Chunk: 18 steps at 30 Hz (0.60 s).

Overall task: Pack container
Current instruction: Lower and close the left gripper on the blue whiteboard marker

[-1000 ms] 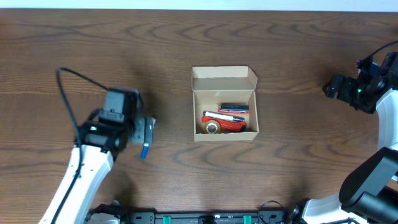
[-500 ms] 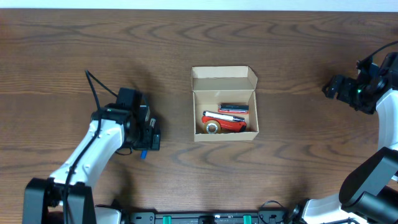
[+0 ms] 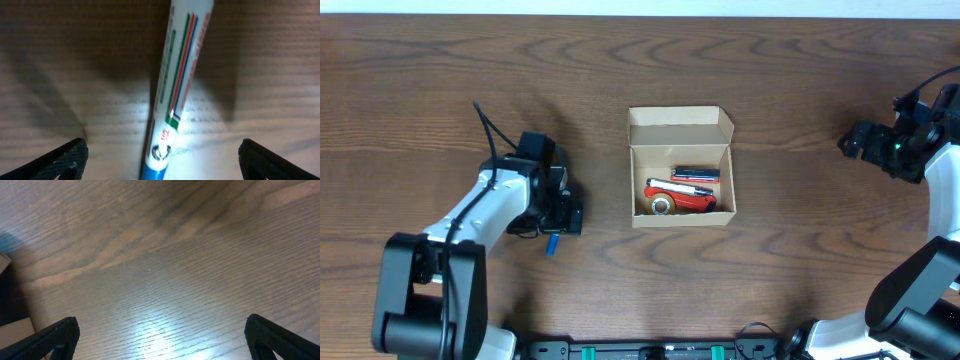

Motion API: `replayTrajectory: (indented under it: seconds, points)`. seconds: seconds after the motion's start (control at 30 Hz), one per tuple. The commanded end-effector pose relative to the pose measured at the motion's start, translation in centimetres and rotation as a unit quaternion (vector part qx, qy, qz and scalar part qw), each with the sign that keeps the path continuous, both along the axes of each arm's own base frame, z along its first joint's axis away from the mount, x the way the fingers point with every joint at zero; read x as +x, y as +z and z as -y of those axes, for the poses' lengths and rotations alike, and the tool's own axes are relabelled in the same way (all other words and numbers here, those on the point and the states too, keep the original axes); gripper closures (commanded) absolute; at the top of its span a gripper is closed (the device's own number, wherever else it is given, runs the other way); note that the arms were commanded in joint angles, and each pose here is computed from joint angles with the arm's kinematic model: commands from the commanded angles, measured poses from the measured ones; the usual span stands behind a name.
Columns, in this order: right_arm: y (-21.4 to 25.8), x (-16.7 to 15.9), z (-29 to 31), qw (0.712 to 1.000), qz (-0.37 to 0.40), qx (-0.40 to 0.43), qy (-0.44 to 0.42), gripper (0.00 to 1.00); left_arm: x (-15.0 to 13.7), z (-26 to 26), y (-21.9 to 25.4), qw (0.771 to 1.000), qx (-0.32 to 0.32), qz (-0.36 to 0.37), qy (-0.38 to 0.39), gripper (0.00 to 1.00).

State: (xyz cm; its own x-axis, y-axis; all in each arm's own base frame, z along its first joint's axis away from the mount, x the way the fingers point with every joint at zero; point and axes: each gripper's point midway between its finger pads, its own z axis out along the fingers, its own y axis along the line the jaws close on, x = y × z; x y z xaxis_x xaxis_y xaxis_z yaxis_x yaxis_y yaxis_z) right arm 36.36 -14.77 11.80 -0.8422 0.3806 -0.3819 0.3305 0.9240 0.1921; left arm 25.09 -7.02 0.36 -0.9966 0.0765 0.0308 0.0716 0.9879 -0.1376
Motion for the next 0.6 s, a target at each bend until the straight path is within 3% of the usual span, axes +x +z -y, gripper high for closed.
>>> replayTrajectory:
  seconds: [0.0,0.57]
  points:
    - [0.02,-0.08,-0.15,1.0,0.001,0.003,0.005,0.01,0.8,-0.4,0.1,1.0,0.01,0.011,-0.01,0.05]
    - [0.02,-0.09,-0.16,1.0,0.001,0.004,0.005,0.01,1.34,-1.2,-0.04,0.999,0.034,0.023,-0.013,0.05]
